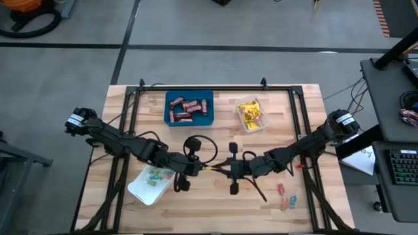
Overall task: Sort candy
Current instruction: Put the yellow candy into the transparent bin
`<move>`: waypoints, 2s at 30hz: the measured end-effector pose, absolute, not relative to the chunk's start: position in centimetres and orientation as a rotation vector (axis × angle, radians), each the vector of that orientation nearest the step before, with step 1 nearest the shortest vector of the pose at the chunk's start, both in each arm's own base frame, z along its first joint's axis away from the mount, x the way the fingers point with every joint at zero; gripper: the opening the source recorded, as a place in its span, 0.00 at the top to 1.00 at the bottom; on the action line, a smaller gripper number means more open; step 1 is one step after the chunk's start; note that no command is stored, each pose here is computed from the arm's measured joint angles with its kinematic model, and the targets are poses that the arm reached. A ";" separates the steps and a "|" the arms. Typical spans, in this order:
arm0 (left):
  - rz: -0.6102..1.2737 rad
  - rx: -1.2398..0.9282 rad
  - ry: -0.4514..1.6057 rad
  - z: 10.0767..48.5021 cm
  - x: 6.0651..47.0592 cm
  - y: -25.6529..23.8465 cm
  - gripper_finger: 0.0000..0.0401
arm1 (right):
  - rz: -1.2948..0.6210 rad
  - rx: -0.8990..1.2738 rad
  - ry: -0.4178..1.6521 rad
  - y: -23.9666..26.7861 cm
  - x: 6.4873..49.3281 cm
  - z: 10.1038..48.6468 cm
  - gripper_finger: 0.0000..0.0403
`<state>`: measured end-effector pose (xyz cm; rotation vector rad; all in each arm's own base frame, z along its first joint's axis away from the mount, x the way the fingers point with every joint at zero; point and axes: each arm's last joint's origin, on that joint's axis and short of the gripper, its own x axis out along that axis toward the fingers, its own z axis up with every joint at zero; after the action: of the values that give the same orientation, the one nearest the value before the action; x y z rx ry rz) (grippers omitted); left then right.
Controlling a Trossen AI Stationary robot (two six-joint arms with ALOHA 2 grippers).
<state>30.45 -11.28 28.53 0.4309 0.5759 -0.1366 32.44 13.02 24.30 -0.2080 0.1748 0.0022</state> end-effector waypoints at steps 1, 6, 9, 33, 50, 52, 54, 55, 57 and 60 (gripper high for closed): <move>-0.123 0.435 0.577 28.5 30.5 -11.2 1.00 | 0.011 -0.209 0.175 13.0 32.5 24.3 0.95; -0.088 0.439 0.575 28.6 30.5 -11.0 0.98 | 0.015 -0.211 0.181 13.0 32.4 24.3 0.97; -0.073 0.427 0.575 28.7 30.6 -10.6 0.93 | 0.012 -0.210 0.180 12.9 32.4 24.3 0.97; 0.167 0.339 0.807 30.0 26.5 -6.1 0.57 | -0.901 0.034 0.697 -6.7 28.0 26.0 0.98; 0.194 0.289 0.842 29.1 26.2 -6.0 0.58 | -0.997 0.082 0.972 -14.7 26.3 21.8 0.95; 0.195 0.286 0.844 29.0 26.2 -6.0 0.58 | -0.989 0.086 0.979 -14.7 26.5 21.5 0.91; 0.197 0.285 0.847 28.8 26.2 -6.0 0.58 | -0.990 0.086 0.983 -14.8 26.6 21.3 0.85; 0.197 0.284 0.847 28.7 26.2 -6.0 0.58 | -0.991 0.086 0.981 -14.9 26.7 21.2 0.81; 0.198 0.281 0.843 28.5 26.2 -6.0 0.58 | -0.993 0.091 0.981 -14.9 26.7 21.1 0.75; 0.200 0.275 0.840 28.2 26.2 -6.0 0.58 | -0.996 0.097 0.977 -14.8 26.6 21.2 0.66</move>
<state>26.23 -6.00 28.17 0.2755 0.8403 0.1996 26.63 -14.83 21.23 0.0970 0.9767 -0.9958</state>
